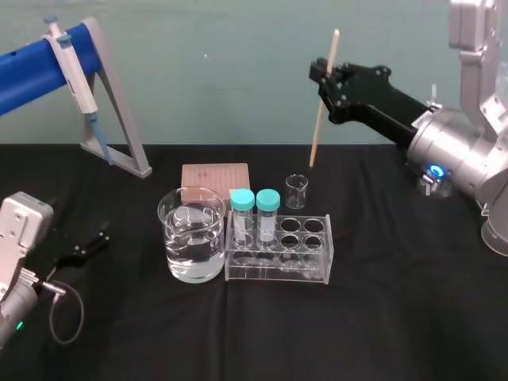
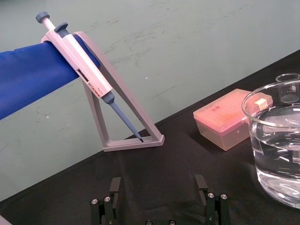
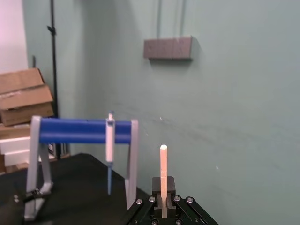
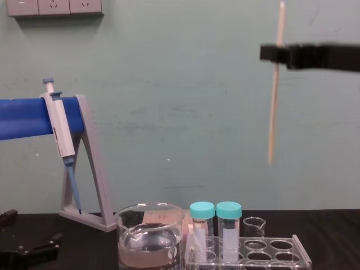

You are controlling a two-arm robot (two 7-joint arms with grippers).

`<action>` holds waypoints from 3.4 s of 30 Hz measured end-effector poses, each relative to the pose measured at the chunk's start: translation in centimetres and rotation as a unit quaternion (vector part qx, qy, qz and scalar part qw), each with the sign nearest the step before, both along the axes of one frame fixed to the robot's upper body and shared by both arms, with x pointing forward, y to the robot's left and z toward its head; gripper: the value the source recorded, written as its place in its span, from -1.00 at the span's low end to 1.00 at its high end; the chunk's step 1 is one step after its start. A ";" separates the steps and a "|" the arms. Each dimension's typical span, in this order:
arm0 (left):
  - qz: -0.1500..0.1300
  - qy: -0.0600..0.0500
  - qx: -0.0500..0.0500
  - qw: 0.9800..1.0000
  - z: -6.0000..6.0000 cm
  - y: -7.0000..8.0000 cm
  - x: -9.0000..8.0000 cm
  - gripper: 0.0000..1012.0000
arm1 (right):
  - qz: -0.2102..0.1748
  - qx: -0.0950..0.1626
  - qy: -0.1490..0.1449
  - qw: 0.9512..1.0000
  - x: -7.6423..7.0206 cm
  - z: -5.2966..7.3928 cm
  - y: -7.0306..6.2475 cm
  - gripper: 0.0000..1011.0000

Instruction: Hold the thermometer with one hand and immerse one end into the beaker, then reinsert it into the test tube rack.

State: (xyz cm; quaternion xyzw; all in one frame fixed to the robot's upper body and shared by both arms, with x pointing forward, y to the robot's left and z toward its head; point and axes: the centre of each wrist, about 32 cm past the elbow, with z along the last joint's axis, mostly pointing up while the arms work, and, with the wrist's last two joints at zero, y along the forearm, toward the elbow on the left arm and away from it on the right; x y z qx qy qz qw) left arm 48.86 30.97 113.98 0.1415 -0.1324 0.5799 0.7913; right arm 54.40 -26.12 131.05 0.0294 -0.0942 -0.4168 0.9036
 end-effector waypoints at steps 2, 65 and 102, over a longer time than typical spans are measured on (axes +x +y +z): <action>0.000 0.000 0.000 1.000 0.0 0.0 0.0 0.98 | -0.007 0.000 0.006 1.000 0.1 -0.6 -0.2 -0.89; 0.000 0.000 0.000 1.000 0.0 0.0 0.0 0.98 | -0.050 0.020 0.084 0.995 0.4 -8.3 -0.1 -0.89; 0.000 0.000 0.000 1.000 0.0 0.0 0.0 0.98 | -0.044 0.016 0.109 0.993 1.3 -12.0 0.0 -0.89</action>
